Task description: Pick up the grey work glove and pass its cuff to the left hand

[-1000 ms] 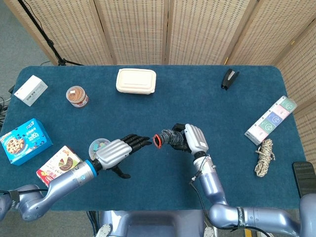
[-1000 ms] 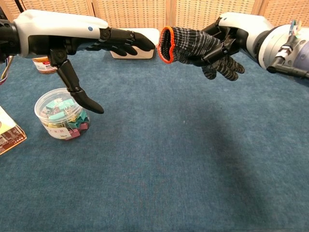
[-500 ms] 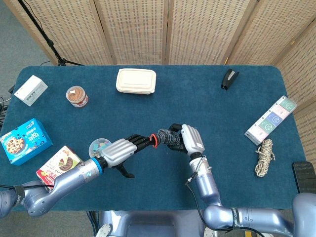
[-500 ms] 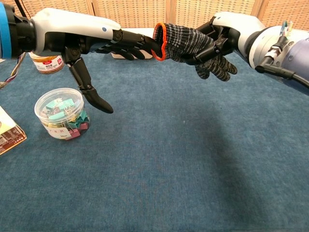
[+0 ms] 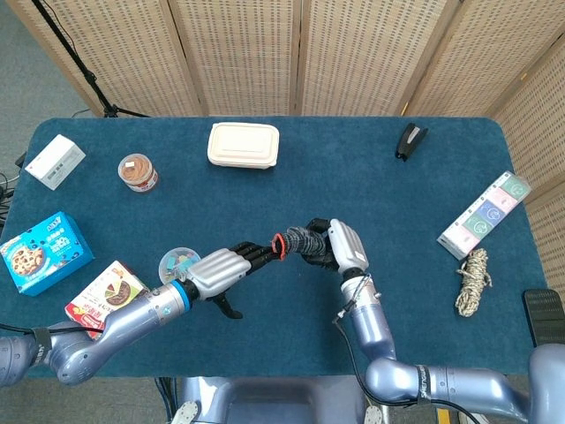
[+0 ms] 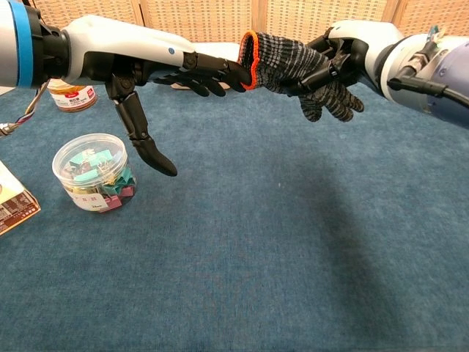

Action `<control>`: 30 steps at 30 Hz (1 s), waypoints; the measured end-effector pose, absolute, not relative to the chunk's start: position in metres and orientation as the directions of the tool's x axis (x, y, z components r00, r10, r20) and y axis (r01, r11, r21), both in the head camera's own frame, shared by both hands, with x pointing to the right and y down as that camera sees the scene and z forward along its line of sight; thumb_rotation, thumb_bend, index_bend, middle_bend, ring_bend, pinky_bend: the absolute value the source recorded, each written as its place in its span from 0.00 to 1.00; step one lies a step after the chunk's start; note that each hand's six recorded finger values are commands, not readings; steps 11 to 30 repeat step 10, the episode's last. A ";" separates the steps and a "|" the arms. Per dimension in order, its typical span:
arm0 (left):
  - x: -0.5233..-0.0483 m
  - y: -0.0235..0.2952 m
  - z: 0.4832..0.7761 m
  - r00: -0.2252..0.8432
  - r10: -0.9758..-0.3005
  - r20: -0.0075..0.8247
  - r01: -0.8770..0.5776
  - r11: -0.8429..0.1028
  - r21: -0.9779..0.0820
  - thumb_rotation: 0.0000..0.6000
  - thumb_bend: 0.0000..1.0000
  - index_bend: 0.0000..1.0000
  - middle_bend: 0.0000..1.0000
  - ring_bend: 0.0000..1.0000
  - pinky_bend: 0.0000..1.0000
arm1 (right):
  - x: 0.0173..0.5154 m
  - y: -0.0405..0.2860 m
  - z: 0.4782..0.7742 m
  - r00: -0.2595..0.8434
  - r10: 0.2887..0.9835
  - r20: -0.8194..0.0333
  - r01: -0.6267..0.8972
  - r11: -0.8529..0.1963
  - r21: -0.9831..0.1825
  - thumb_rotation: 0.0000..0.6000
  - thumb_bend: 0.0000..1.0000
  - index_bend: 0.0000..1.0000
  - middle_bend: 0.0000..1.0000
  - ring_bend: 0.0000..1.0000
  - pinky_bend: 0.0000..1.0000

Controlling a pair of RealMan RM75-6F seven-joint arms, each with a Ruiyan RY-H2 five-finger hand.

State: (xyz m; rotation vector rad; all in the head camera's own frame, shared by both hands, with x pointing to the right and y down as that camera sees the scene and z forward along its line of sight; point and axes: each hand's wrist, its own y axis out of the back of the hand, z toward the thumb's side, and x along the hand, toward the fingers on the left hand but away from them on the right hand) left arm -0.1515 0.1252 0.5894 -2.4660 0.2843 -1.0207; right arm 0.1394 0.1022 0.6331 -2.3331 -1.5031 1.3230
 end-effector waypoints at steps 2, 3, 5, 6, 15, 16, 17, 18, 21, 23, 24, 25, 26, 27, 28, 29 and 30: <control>-0.151 0.125 0.590 0.702 -0.354 0.618 -0.014 -0.875 -0.484 1.00 0.00 0.00 0.00 0.00 0.00 | 0.140 0.101 0.632 0.151 0.769 -0.621 0.715 -0.519 -0.468 1.00 0.53 0.56 0.51 0.39 0.46; -0.151 0.125 0.590 0.700 -0.354 0.620 -0.013 -0.874 -0.485 1.00 0.00 0.00 0.00 0.00 0.00 | 0.141 0.100 0.631 0.151 0.769 -0.621 0.716 -0.518 -0.467 1.00 0.53 0.56 0.51 0.39 0.46; -0.151 0.125 0.590 0.697 -0.356 0.622 -0.012 -0.873 -0.487 1.00 0.00 0.00 0.00 0.00 0.00 | 0.142 0.099 0.630 0.149 0.769 -0.622 0.719 -0.516 -0.466 1.00 0.53 0.56 0.51 0.39 0.46; -0.151 0.125 0.590 0.695 -0.357 0.624 -0.010 -0.873 -0.488 1.00 0.00 0.00 0.00 0.00 0.00 | 0.143 0.099 0.630 0.148 0.768 -0.622 0.720 -0.515 -0.465 1.00 0.53 0.56 0.51 0.39 0.46; -0.151 0.125 0.592 0.691 -0.358 0.629 -0.007 -0.872 -0.489 1.00 0.00 0.00 0.00 0.00 0.00 | 0.143 0.098 0.629 0.150 0.764 -0.627 0.727 -0.515 -0.454 1.00 0.54 0.56 0.51 0.39 0.46; -0.151 0.125 0.592 0.691 -0.358 0.629 -0.007 -0.872 -0.489 1.00 0.00 0.00 0.00 0.00 0.00 | 0.143 0.098 0.629 0.150 0.764 -0.627 0.727 -0.515 -0.454 1.00 0.54 0.56 0.51 0.39 0.46; -0.151 0.125 0.592 0.691 -0.358 0.629 -0.007 -0.872 -0.489 1.00 0.00 0.00 0.00 0.00 0.00 | 0.143 0.098 0.629 0.150 0.764 -0.627 0.727 -0.515 -0.454 1.00 0.54 0.56 0.51 0.39 0.46; -0.151 0.125 0.592 0.691 -0.358 0.629 -0.007 -0.872 -0.489 1.00 0.00 0.00 0.00 0.00 0.00 | 0.143 0.098 0.629 0.150 0.764 -0.627 0.727 -0.515 -0.454 1.00 0.54 0.56 0.51 0.39 0.46; -0.151 0.125 0.592 0.691 -0.358 0.629 -0.007 -0.872 -0.489 1.00 0.00 0.00 0.00 0.00 0.00 | 0.143 0.098 0.629 0.150 0.764 -0.627 0.727 -0.515 -0.454 1.00 0.54 0.56 0.51 0.39 0.46; -0.151 0.125 0.592 0.691 -0.358 0.629 -0.007 -0.872 -0.489 1.00 0.00 0.00 0.00 0.00 0.00 | 0.143 0.098 0.629 0.150 0.764 -0.627 0.727 -0.515 -0.454 1.00 0.54 0.56 0.51 0.39 0.46; -0.151 0.125 0.592 0.691 -0.358 0.629 -0.007 -0.872 -0.489 1.00 0.00 0.00 0.00 0.00 0.00 | 0.143 0.098 0.629 0.150 0.764 -0.627 0.727 -0.515 -0.454 1.00 0.54 0.56 0.51 0.39 0.46; -0.151 0.125 0.592 0.691 -0.358 0.629 -0.007 -0.872 -0.489 1.00 0.00 0.00 0.00 0.00 0.00 | 0.143 0.098 0.629 0.150 0.764 -0.627 0.727 -0.515 -0.454 1.00 0.54 0.56 0.51 0.39 0.46; -0.151 0.125 0.592 0.691 -0.358 0.629 -0.007 -0.872 -0.489 1.00 0.00 0.00 0.00 0.00 0.00 | 0.143 0.098 0.629 0.150 0.764 -0.627 0.727 -0.515 -0.454 1.00 0.54 0.56 0.51 0.39 0.46; -0.151 0.125 0.592 0.691 -0.358 0.629 -0.007 -0.872 -0.489 1.00 0.00 0.00 0.00 0.00 0.00 | 0.143 0.098 0.629 0.150 0.764 -0.627 0.727 -0.515 -0.454 1.00 0.54 0.56 0.51 0.39 0.46; -0.151 0.125 0.592 0.691 -0.358 0.629 -0.007 -0.872 -0.489 1.00 0.00 0.00 0.00 0.00 0.00 | 0.143 0.098 0.629 0.150 0.764 -0.627 0.727 -0.515 -0.454 1.00 0.54 0.56 0.51 0.39 0.46; -0.151 0.125 0.592 0.691 -0.358 0.629 -0.007 -0.872 -0.489 1.00 0.00 0.00 0.00 0.00 0.00 | 0.143 0.098 0.629 0.150 0.764 -0.627 0.727 -0.515 -0.454 1.00 0.54 0.56 0.51 0.39 0.46; -0.151 0.125 0.592 0.691 -0.358 0.629 -0.007 -0.872 -0.489 1.00 0.00 0.00 0.00 0.00 0.00 | 0.143 0.098 0.629 0.150 0.764 -0.627 0.727 -0.515 -0.454 1.00 0.54 0.56 0.51 0.39 0.46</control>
